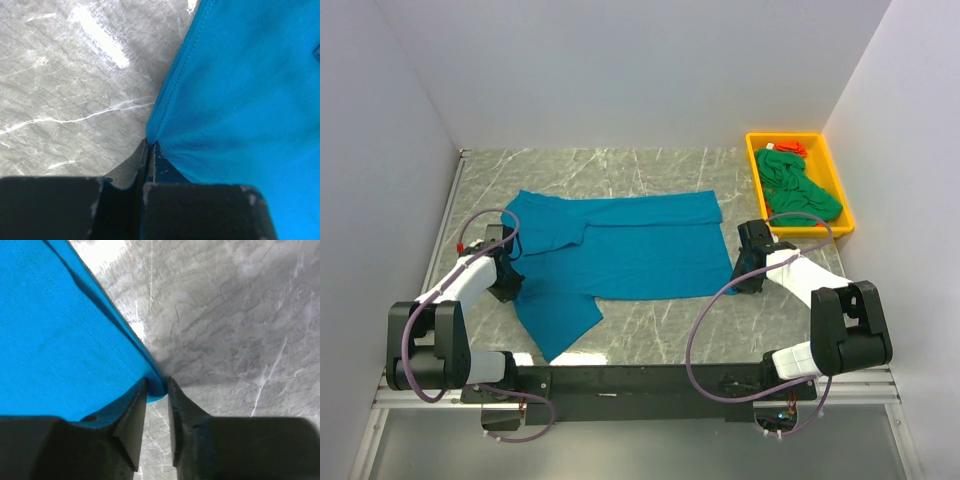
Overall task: Fold and stack the t-shirts
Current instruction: Fold the tshirt
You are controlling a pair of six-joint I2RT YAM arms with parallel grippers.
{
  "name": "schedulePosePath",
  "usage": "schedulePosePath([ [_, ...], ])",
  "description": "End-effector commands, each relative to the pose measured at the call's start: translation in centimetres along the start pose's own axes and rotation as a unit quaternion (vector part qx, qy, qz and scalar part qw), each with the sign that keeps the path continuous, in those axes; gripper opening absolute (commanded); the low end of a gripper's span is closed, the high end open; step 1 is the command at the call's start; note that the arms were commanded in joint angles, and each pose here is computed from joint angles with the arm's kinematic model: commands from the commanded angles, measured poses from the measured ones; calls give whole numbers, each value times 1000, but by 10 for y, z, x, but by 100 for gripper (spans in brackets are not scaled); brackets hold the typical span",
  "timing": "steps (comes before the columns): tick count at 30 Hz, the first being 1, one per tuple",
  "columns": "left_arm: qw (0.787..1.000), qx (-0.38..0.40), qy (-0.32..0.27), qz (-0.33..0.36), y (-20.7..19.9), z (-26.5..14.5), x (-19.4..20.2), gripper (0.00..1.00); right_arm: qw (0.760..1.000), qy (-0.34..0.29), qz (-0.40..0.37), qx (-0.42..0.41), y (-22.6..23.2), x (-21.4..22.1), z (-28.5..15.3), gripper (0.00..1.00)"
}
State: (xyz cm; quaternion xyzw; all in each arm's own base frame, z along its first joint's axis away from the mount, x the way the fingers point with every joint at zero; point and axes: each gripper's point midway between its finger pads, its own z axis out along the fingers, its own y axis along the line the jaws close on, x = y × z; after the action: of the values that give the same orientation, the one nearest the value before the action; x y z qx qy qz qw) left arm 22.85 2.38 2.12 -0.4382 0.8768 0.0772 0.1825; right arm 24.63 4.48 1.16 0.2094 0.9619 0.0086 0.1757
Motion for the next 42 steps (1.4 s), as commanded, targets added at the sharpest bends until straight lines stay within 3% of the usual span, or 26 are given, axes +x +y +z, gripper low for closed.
schedulePosePath([
  [1,1000,-1,-21,-12,2,-6,-10,1,1000,19,8,21,-9,9,-1,25],
  [6,1000,0,-26,-17,3,-10,-12,1,999,18,8,32,-14,8,-5,0],
  [18,999,20,-30,-13,-9,-24,-37,1,1000,-7,7,22,1,-23,-27,0],
  [42,998,47,-39,31,-85,-30,-107,1,999,-39,16,20,39,-101,-36,0],
])
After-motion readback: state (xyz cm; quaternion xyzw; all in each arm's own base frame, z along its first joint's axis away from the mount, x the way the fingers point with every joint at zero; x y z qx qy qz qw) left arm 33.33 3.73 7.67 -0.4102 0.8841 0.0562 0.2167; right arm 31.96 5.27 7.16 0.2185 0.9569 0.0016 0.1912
